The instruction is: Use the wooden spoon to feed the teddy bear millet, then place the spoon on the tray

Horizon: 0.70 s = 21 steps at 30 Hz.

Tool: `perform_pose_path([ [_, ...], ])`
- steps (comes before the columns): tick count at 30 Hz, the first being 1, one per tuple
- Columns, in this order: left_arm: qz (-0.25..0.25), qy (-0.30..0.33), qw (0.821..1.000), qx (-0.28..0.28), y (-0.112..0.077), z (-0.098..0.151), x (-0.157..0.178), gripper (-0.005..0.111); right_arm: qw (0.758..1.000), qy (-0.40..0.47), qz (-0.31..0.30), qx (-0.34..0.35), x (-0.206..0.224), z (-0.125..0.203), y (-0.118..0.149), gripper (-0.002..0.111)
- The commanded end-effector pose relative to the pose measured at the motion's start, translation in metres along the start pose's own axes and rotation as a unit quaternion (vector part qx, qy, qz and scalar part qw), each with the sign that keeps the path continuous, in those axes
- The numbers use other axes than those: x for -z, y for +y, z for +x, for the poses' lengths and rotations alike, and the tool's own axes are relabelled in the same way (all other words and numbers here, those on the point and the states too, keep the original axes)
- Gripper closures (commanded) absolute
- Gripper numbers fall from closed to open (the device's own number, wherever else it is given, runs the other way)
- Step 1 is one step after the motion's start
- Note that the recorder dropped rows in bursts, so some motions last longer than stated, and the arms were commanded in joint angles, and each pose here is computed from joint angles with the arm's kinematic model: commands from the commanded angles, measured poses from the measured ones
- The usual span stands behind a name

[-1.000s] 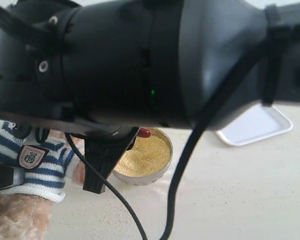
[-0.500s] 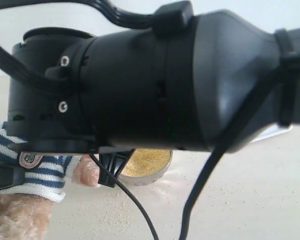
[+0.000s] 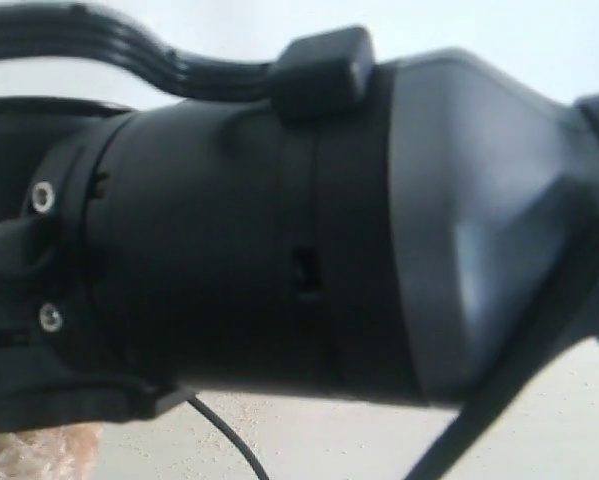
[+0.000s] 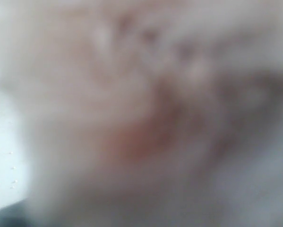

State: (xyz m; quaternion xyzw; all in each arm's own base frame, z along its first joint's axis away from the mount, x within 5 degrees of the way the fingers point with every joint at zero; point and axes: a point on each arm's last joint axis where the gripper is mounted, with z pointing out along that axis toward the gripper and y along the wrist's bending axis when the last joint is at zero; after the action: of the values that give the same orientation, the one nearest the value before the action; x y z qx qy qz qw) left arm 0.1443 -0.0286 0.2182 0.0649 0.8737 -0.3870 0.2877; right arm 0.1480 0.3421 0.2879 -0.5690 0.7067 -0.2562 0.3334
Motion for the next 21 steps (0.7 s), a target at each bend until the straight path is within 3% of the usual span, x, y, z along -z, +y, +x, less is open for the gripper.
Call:
perform_pose_path([
  [1, 0.010, -0.007, 1.000, 0.001, -0.003, 0.000, 0.001, 0.102, 1.000, -0.008, 0.017, 0.002, 0.005, 0.003, -0.003, 0.107],
  [8, 0.010, -0.007, 1.000, 0.001, -0.003, 0.000, 0.001, 0.102, 0.999, -0.003, 0.039, 0.023, 0.000, 0.009, 0.007, 0.107],
  [21, 0.010, -0.007, 1.000, 0.001, -0.003, 0.000, 0.001, 0.102, 0.995, -0.021, 0.090, 0.024, 0.004, 0.009, -0.010, 0.107],
])
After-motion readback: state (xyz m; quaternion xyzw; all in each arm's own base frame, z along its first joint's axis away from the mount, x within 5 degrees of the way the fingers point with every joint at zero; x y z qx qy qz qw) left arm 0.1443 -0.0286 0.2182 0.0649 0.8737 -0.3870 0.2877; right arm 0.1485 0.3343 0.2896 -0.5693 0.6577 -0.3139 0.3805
